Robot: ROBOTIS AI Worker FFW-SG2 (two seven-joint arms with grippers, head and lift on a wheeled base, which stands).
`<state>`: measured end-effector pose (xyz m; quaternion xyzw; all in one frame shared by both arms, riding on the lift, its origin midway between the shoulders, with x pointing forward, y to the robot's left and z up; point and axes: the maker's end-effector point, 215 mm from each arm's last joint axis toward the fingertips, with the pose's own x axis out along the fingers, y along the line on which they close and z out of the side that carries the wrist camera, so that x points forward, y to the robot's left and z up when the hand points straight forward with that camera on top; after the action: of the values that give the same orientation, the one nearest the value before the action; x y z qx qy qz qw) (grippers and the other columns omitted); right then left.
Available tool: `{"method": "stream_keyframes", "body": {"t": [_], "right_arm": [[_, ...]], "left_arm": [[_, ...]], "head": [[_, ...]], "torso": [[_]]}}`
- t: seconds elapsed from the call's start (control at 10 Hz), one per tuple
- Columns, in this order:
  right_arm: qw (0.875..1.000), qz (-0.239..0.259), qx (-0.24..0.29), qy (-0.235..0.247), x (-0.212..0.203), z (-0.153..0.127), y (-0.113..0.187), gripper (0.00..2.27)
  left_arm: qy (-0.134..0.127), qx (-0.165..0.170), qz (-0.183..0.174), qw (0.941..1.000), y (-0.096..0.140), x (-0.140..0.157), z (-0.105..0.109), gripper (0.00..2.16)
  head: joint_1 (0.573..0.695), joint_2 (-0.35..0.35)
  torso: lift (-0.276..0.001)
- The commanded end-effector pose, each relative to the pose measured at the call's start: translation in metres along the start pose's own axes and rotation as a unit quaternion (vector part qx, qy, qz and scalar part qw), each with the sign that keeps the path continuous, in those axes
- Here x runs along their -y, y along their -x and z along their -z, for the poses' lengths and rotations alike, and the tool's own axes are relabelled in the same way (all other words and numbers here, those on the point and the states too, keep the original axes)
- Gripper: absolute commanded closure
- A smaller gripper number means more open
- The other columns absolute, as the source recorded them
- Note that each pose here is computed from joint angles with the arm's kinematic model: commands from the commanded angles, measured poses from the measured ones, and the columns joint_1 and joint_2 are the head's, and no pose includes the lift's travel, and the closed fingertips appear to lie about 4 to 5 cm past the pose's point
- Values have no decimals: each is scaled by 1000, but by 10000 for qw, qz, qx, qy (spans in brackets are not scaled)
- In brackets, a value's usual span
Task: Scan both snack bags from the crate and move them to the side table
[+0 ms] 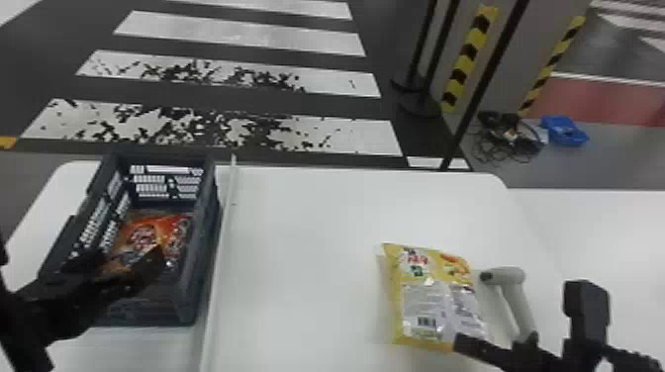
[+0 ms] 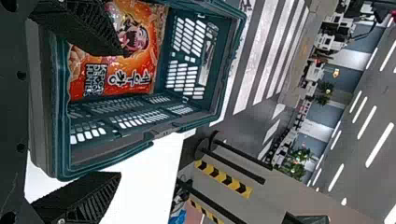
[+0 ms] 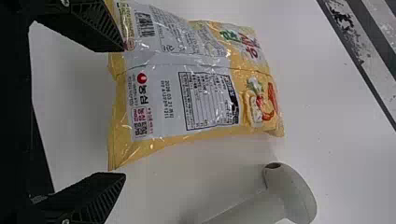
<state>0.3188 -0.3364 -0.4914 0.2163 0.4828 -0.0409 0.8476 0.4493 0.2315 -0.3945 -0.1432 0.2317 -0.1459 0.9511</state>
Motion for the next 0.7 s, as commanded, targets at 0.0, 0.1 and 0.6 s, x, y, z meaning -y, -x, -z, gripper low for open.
{"method": "stream_keyframes", "body": {"t": [0.0, 0.1, 0.6], "right_arm": [[9984, 412, -307, 223, 21, 20, -1, 16], [9944, 821, -416, 525, 41, 27, 1, -2], [9929, 571, 245, 1017, 5, -11, 30, 255]], "left_arm": [[-5, 0, 1, 10000, 1, 0, 0, 33], [5, 1, 22, 10000, 1, 0, -1, 33], [26, 18, 87, 10000, -1, 7, -2, 33]], "head": [[695, -155], [695, -160], [695, -202]], "torso": [[-95], [-95], [-95]]}}
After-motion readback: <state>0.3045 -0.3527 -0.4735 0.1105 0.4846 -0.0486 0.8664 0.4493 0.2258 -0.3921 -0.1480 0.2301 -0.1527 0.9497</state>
